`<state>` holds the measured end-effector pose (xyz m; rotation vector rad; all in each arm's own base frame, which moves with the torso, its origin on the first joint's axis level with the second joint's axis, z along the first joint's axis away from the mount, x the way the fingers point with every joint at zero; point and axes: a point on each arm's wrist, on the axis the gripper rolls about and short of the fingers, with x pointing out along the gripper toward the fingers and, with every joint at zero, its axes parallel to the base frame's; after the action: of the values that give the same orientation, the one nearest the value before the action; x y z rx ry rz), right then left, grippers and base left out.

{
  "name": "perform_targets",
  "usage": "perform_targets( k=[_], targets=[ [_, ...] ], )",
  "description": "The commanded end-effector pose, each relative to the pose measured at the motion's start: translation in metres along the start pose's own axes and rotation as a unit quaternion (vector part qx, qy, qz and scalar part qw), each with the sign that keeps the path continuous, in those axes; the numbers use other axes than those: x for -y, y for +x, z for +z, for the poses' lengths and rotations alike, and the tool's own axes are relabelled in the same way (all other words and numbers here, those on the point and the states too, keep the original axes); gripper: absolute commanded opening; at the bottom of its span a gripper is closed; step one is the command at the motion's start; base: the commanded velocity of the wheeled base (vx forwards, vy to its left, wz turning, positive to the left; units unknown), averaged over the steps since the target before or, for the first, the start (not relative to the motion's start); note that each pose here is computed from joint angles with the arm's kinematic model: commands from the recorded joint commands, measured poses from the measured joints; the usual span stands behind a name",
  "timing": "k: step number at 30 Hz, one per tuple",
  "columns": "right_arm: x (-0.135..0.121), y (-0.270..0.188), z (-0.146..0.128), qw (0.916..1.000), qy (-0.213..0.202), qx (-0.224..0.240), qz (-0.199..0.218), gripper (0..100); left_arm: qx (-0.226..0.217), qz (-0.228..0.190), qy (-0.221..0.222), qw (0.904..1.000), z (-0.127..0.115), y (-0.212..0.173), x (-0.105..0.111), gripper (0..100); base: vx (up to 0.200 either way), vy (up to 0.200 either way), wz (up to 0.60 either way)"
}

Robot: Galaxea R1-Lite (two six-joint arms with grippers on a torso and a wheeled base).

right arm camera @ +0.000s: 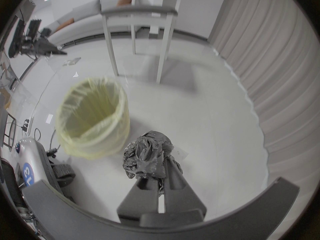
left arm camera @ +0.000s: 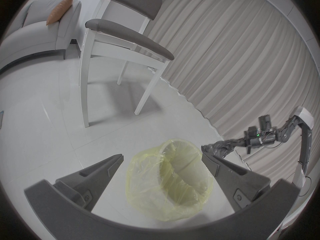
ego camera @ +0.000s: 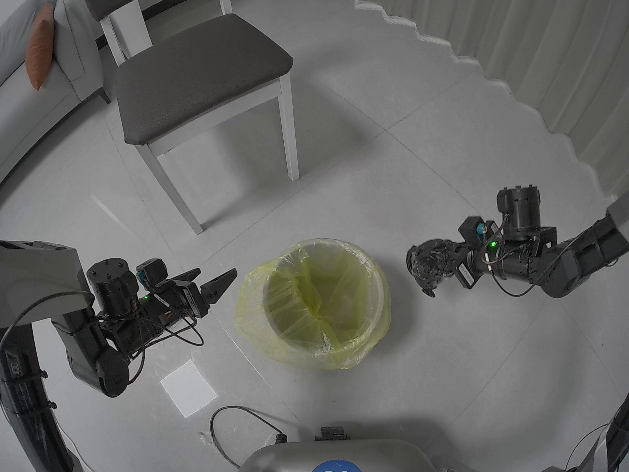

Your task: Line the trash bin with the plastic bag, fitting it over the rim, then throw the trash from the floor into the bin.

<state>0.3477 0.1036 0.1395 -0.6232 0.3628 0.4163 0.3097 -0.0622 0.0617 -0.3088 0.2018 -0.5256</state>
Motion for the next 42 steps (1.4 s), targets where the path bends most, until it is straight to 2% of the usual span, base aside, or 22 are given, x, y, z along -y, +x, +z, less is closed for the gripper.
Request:
perform_targets(
  k=[1,6,12,15,17,19,22,31,36,42],
  targets=[
    [-0.006,-0.060,0.054,0.9948,-0.019,0.100,-0.011,0,0.013,0.004,0.004,0.9999,0.006,-0.005,0.002,100,0.000,0.000,0.00],
    [-0.033,-0.072,0.072,0.9903,-0.037,0.132,0.024,0,0.015,0.017,0.003,0.9997,0.005,-0.005,0.001,100,0.000,0.000,0.00],
    [-0.066,-0.070,0.074,0.9870,-0.058,0.132,0.071,0,0.013,0.032,0.001,0.9994,0.002,-0.008,0.001,100,0.000,0.000,0.00],
    [-0.091,-0.055,0.072,0.9848,-0.072,0.118,0.105,0,0.011,0.030,0.001,0.9995,0.002,-0.009,0.003,100,0.000,0.000,0.00],
    [-0.095,-0.052,0.072,0.9843,-0.074,0.116,0.110,0,0.011,0.029,0.001,0.9995,0.002,-0.009,0.004,100,0.000,0.000,0.00],
    [-0.114,-0.033,0.065,0.9828,-0.084,0.096,0.134,0,0.010,0.026,0.002,0.9996,0.002,-0.011,0.006,100,0.000,0.000,0.00],
    [-0.125,-0.019,0.057,0.9824,-0.087,0.079,0.145,0,0.006,0.023,0.001,0.9997,0.000,-0.011,0.009,100,0.000,0.000,0.00],
    [-0.138,0.013,0.044,0.9816,-0.089,0.050,0.161,0,-0.005,0.024,-0.002,0.9997,-0.005,-0.012,0.010,100,0.000,0.000,0.00],
    [-0.131,0.040,0.039,0.9848,-0.079,0.042,0.149,0,-0.002,0.023,-0.001,0.9997,-0.003,-0.014,0.011,100,0.000,0.000,0.00],
    [-0.129,0.067,0.030,0.9847,-0.070,0.036,0.155,0,-0.002,0.024,-0.001,0.9997,-0.002,-0.017,0.012,100,0.000,0.000,0.00]
  ],
)
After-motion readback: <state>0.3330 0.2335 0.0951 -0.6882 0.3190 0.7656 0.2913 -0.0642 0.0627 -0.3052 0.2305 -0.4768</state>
